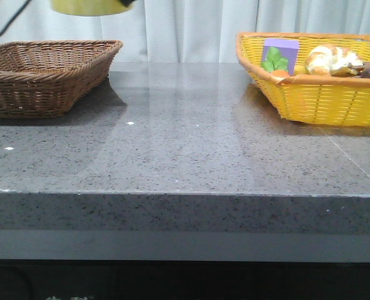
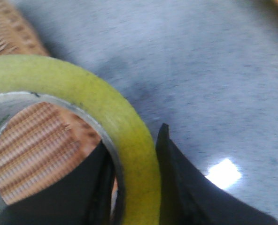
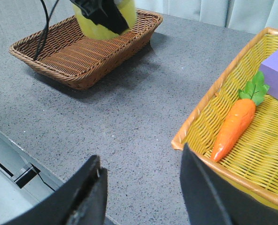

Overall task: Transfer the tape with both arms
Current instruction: 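Lift the tape roll with the left gripper toward the brown basket, then lower the tape into the brown basket and open the left gripper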

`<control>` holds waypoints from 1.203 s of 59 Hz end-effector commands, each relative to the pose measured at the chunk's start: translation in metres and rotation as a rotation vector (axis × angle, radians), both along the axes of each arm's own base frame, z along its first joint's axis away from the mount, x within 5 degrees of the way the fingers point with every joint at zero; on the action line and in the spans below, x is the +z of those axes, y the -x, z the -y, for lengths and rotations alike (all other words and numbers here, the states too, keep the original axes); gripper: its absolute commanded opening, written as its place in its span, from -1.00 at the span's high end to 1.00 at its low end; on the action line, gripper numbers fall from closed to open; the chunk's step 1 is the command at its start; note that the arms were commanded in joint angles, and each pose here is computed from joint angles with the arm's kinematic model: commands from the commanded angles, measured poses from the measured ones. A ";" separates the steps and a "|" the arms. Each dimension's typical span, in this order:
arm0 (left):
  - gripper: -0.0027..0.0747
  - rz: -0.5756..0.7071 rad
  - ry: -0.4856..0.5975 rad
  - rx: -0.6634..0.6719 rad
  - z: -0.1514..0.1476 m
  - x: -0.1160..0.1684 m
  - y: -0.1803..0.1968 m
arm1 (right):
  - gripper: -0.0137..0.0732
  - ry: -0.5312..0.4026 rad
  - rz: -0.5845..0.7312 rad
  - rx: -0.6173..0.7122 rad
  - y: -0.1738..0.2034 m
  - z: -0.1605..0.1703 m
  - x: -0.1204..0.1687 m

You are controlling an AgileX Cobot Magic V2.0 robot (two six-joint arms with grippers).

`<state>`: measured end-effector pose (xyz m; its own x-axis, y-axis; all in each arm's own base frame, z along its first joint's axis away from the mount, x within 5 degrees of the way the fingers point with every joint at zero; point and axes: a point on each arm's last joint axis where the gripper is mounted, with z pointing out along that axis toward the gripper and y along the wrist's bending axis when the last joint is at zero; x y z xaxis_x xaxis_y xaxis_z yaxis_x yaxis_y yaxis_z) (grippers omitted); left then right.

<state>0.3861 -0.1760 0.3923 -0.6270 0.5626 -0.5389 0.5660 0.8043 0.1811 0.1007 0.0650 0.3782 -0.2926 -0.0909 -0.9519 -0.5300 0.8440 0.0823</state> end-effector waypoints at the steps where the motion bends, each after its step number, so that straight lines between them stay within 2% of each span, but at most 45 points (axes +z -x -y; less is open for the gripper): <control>1: 0.64 0.104 0.034 0.057 -0.028 0.035 0.007 | -0.21 -0.058 0.090 -0.011 0.000 0.001 0.015; 15: 0.64 0.099 0.033 0.189 -0.079 0.034 -0.011 | -0.21 -0.058 0.090 -0.011 0.000 0.001 0.015; 29: 0.64 0.051 0.066 0.261 -0.108 0.018 -0.029 | -0.21 -0.058 0.090 -0.011 0.000 0.001 0.015; 53: 0.64 -0.096 0.074 0.263 -0.103 -0.045 -0.065 | -0.21 -0.058 0.090 -0.011 0.000 0.001 0.015; 61: 0.61 -0.121 0.070 0.263 -0.102 -0.057 -0.071 | -0.21 -0.058 0.090 -0.011 0.000 0.001 0.015; 67: 0.46 -0.119 0.077 0.262 -0.101 -0.059 -0.073 | -0.21 -0.058 0.090 -0.011 0.000 0.001 0.015; 71: 0.21 -0.123 0.089 0.259 -0.100 -0.059 -0.072 | -0.21 -0.058 0.090 -0.011 0.000 0.001 0.015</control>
